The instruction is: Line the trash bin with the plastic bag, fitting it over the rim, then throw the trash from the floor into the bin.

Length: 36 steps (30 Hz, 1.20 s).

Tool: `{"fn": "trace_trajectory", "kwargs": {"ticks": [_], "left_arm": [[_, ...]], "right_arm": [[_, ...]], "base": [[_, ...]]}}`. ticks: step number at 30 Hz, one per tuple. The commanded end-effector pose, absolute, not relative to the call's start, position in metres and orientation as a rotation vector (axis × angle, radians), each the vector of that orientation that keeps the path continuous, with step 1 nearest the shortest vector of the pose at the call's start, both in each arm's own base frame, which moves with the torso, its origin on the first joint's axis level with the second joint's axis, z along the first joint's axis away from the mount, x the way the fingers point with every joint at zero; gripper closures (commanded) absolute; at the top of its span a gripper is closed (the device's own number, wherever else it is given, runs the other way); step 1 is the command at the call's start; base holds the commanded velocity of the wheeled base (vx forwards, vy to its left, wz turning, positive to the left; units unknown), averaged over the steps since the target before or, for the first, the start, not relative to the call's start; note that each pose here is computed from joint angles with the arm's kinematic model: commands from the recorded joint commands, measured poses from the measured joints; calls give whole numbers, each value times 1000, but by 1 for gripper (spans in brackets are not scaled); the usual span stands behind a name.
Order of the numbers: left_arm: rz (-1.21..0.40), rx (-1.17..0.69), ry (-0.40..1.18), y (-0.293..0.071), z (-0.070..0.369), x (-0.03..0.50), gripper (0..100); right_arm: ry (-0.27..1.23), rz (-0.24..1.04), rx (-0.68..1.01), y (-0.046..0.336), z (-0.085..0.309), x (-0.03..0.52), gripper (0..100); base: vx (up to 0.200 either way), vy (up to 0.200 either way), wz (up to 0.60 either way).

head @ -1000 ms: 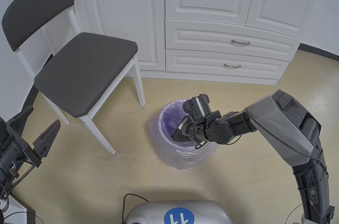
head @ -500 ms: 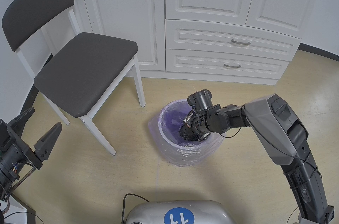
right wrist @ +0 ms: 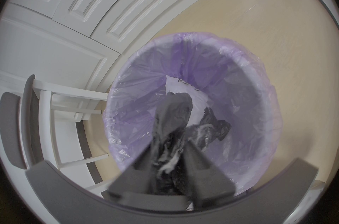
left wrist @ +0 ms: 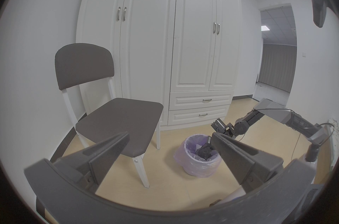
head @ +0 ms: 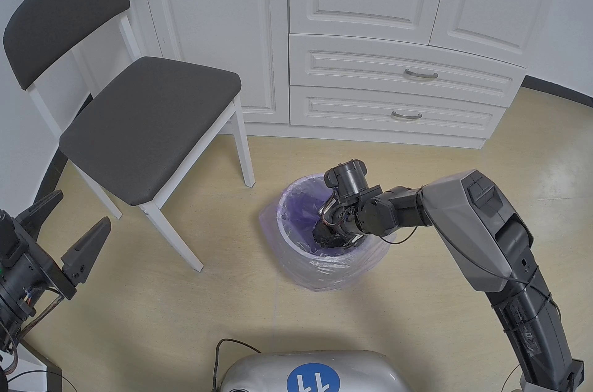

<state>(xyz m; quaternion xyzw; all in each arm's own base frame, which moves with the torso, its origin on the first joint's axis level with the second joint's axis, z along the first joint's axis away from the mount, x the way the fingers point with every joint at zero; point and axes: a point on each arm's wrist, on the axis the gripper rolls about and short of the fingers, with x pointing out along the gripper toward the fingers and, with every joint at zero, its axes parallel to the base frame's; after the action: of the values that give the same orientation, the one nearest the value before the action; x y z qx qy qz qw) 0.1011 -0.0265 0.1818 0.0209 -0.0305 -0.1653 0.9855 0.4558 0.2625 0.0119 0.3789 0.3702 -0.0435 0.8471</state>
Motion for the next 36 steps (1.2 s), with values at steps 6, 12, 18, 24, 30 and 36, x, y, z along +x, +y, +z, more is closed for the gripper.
{"fn": "trace_trajectory", "kwargs": {"ticks": [6, 12, 18, 24, 30, 36], "left_arm": [[-333, 42, -60, -27, 182, 102, 0], [-335, 42, -60, -27, 182, 101, 0], [-335, 42, -62, -27, 182, 101, 0], [-338, 42, -62, -27, 182, 101, 0], [-350, 40, -57, -28, 180, 100, 0], [-352, 36, -50, -29, 181, 102, 0]], "right_arm": [[764, -87, 808, 262, 21, 456, 0], [724, -77, 833, 259, 53, 448, 0], [690, -4, 851, 268, 103, 423, 0], [629, 61, 879, 272, 141, 398, 0], [522, 145, 878, 250, 197, 359, 0], [462, 158, 646, 190, 231, 311, 0]], "base": [[0, 0, 0], [0, 0, 0], [0, 0, 0], [0, 0, 0], [0, 0, 0], [0, 0, 0]]}}
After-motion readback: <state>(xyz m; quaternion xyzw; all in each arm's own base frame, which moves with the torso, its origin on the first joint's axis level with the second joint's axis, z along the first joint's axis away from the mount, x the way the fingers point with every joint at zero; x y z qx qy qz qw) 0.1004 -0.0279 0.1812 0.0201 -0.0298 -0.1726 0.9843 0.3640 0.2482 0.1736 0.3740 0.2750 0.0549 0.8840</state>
